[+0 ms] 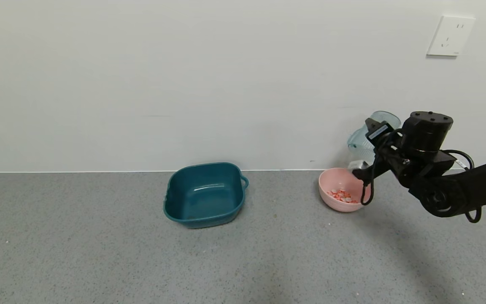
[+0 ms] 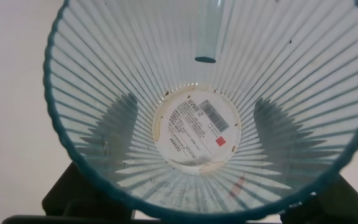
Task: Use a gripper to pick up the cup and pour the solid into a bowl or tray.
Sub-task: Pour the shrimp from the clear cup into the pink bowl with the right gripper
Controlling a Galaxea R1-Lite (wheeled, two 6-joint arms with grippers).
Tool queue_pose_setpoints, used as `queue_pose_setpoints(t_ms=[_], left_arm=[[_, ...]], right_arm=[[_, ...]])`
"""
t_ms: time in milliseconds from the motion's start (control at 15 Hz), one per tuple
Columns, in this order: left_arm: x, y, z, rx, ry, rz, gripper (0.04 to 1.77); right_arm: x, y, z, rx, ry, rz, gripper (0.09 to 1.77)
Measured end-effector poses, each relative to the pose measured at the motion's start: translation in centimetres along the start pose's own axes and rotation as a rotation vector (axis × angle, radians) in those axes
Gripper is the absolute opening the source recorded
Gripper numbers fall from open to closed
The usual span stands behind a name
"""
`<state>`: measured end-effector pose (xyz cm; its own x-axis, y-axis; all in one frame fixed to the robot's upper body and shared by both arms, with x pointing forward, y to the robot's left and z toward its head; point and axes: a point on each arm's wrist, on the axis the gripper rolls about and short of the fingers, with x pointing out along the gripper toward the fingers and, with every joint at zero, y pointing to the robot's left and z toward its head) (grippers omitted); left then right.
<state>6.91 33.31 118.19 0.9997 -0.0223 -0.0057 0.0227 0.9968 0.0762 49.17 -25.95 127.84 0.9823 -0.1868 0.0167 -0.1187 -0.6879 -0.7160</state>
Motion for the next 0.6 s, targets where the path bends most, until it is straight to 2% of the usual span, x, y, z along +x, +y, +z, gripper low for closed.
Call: queue_pose_setpoints(t_ms=[267,600], left_arm=[[0.0,0.0,0.0,0.0,0.0,0.0,1.72],[0.0,0.0,0.0,0.0,0.0,-0.001,1.72]], right_arm=[[-2.0,1.0,1.3,0.245,0.02,0.105,1.32],[-3.0,1.5,1.7,0.526,0.038,0.145,1.32]])
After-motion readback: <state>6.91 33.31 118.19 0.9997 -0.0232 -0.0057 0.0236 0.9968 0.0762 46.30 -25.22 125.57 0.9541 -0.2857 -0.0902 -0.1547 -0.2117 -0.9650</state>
